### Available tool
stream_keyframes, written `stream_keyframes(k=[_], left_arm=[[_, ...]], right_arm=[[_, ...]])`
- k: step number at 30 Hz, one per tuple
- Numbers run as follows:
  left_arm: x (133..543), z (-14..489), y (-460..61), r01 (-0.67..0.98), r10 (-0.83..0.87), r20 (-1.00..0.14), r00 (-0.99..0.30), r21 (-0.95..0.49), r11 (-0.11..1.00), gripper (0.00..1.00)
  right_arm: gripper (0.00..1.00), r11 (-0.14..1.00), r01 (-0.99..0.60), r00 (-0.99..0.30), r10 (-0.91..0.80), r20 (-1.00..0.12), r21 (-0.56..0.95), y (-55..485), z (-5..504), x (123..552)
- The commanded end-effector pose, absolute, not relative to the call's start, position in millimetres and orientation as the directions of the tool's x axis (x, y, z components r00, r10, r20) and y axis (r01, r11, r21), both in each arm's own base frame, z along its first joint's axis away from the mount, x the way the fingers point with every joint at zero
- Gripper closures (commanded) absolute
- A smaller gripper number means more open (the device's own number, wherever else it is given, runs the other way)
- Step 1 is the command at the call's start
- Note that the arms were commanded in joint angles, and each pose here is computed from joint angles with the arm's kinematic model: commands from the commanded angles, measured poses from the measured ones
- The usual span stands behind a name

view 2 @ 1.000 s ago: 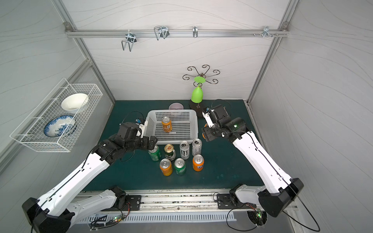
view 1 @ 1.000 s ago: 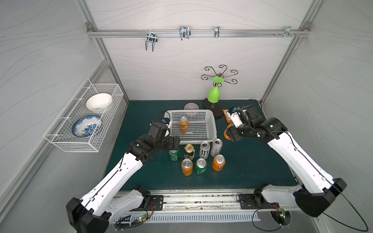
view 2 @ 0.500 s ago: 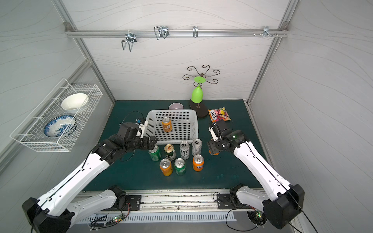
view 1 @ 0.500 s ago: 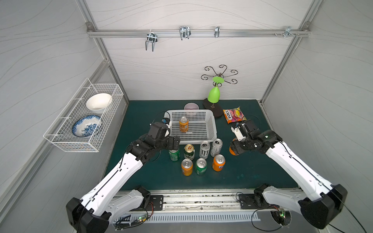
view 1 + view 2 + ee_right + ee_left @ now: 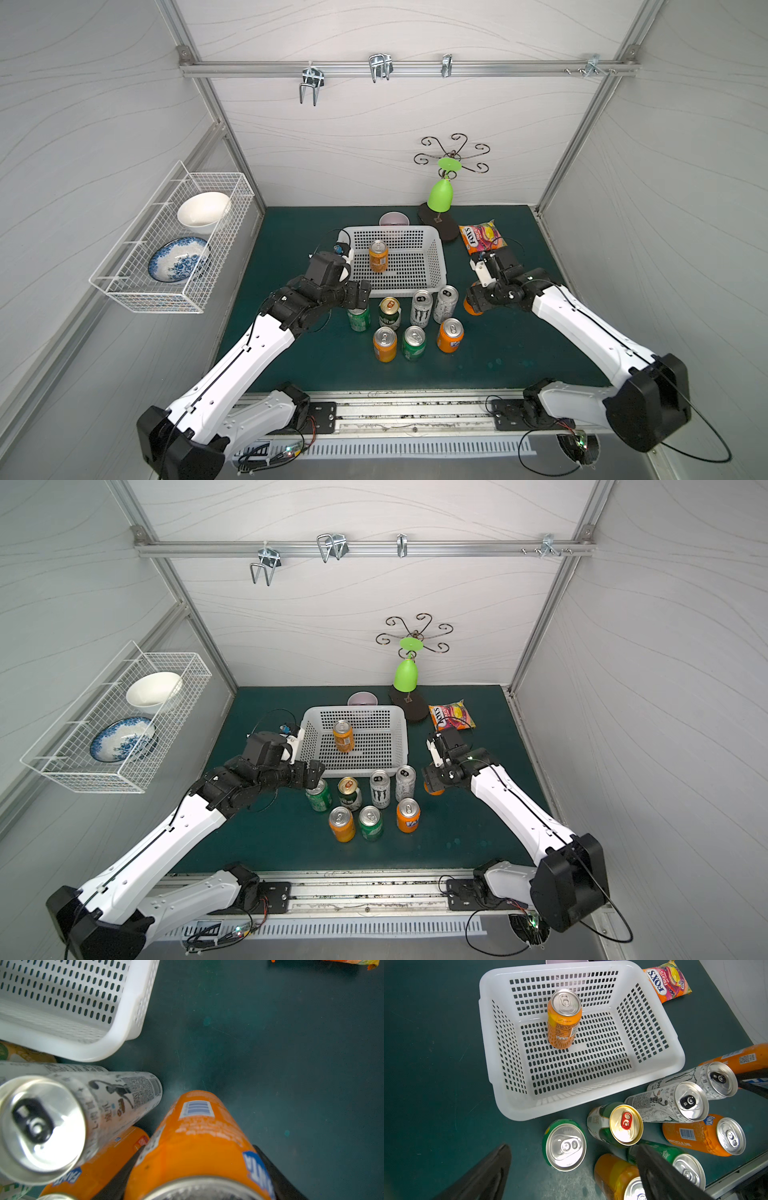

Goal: Take out the drinks from the basket
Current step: Place the drink at the center of the board.

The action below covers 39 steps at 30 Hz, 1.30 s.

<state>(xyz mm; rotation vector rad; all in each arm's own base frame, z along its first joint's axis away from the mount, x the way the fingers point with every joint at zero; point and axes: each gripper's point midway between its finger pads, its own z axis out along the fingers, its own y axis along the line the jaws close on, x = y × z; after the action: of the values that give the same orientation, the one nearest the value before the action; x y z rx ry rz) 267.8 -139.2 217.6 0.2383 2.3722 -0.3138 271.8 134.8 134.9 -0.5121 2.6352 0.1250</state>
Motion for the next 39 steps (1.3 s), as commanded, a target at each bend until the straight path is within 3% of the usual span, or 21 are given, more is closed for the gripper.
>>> stream_keyframes(k=[1, 33, 39], left_arm=[[273.3, 227.5, -141.9, 0.269, 0.076, -0.709, -0.701, -0.163, 0.949, 0.02], [275.2, 226.2, -143.4, 0.271, 0.081, -0.705, -0.705, -0.161, 0.949, 0.02], [275.3, 225.3, -143.1, 0.27, 0.083, -0.703, -0.707, -0.159, 0.95, 0.02]], right_arm=[[0.38, 0.94, -0.342, -0.819, -0.299, -0.489, -0.002, 136.9, 135.6, 288.2], [0.35, 0.946, -0.32, -0.862, -0.272, -0.428, 0.044, 140.7, 86.2, 284.8], [0.28, 0.946, -0.323, -0.866, -0.279, -0.414, 0.039, 139.3, 82.1, 282.1]])
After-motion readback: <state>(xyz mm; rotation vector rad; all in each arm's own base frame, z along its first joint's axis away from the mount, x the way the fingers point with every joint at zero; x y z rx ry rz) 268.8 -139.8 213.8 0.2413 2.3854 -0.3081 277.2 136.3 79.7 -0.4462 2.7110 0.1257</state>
